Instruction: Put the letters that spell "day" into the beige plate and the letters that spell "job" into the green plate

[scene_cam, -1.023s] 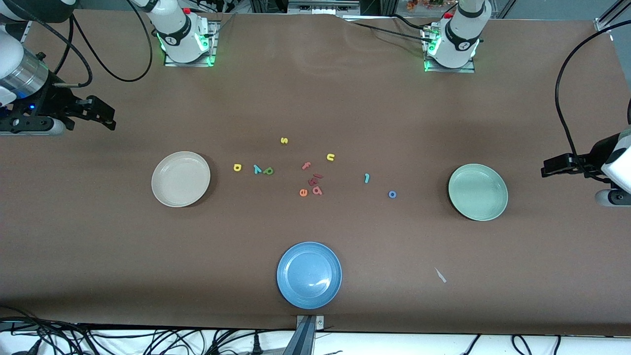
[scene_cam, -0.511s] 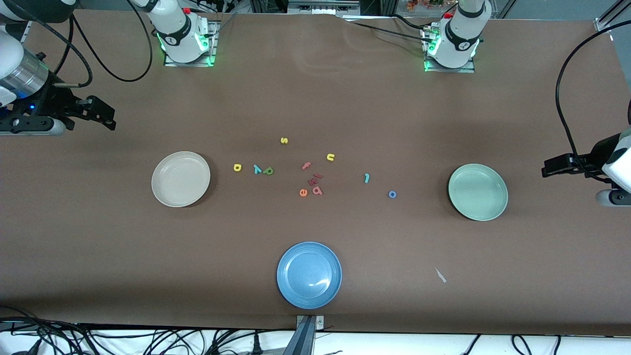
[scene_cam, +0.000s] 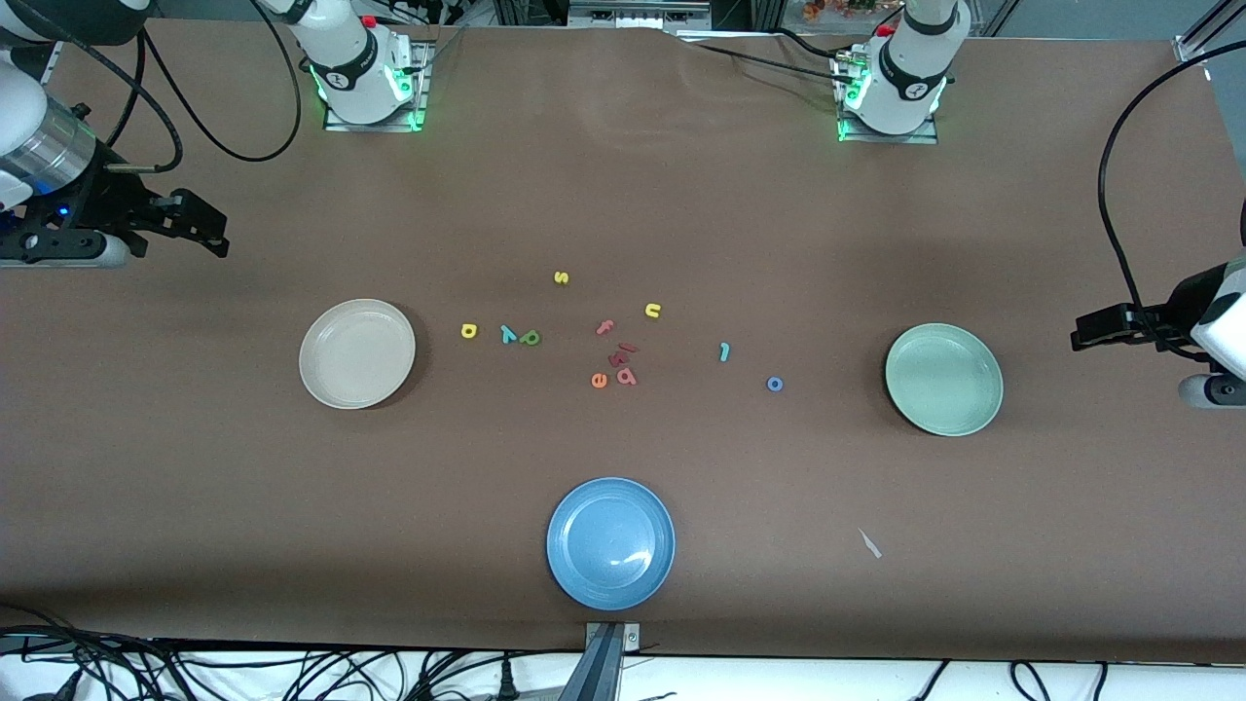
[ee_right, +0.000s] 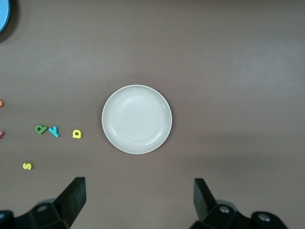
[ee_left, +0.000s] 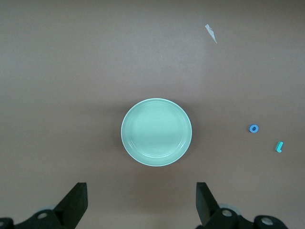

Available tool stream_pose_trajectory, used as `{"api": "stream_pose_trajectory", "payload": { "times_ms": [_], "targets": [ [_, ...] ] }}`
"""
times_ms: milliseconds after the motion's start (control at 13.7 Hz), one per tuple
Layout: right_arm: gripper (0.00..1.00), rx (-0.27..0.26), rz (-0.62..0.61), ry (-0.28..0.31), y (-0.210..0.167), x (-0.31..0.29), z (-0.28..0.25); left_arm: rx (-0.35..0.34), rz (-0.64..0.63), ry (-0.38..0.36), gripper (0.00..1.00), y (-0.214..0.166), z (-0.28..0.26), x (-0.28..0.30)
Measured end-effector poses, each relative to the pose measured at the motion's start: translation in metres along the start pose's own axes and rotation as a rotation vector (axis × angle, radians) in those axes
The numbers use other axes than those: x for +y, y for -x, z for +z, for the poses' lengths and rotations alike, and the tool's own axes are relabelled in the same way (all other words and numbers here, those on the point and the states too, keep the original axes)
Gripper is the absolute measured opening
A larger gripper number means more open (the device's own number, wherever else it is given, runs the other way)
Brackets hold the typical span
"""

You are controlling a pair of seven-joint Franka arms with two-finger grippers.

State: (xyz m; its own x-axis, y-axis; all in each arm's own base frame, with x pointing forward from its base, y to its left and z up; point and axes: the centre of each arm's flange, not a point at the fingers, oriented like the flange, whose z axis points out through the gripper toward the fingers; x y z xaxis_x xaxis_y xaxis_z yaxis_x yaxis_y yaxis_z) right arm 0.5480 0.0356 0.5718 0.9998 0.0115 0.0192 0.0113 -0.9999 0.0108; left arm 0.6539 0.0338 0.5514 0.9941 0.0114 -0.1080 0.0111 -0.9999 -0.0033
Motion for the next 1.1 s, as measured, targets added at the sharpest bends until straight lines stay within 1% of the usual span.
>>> {"api": "stream_pose_trajectory", "payload": {
  "times_ms": [219,511,657,877,1023,1096],
  "targets": [
    [1.00,-0.006,0.000,0.000,-0.003,0.000,0.005,0.001,0.000,0.000,1.00,0.000,0.000,0.000],
    [1.00,-0.042,-0.014,0.002,-0.010,-0.009,0.026,0.001,0.002,0.000,1.00,0.000,0.000,0.001],
    [1.00,-0.077,-0.061,0.004,-0.014,-0.036,0.045,0.003,0.006,0.000,1.00,0.000,0.000,0.004],
    [1.00,-0.157,-0.147,0.017,-0.019,-0.092,0.093,0.004,0.008,-0.001,1.00,-0.001,0.000,0.005],
    [1.00,-0.202,-0.136,0.034,-0.021,-0.124,0.131,0.004,0.008,-0.001,1.00,-0.001,0.000,0.005],
    [1.00,-0.205,-0.113,0.042,-0.021,-0.141,0.151,0.004,0.008,-0.001,1.00,-0.001,0.000,0.005]
  ]
}}
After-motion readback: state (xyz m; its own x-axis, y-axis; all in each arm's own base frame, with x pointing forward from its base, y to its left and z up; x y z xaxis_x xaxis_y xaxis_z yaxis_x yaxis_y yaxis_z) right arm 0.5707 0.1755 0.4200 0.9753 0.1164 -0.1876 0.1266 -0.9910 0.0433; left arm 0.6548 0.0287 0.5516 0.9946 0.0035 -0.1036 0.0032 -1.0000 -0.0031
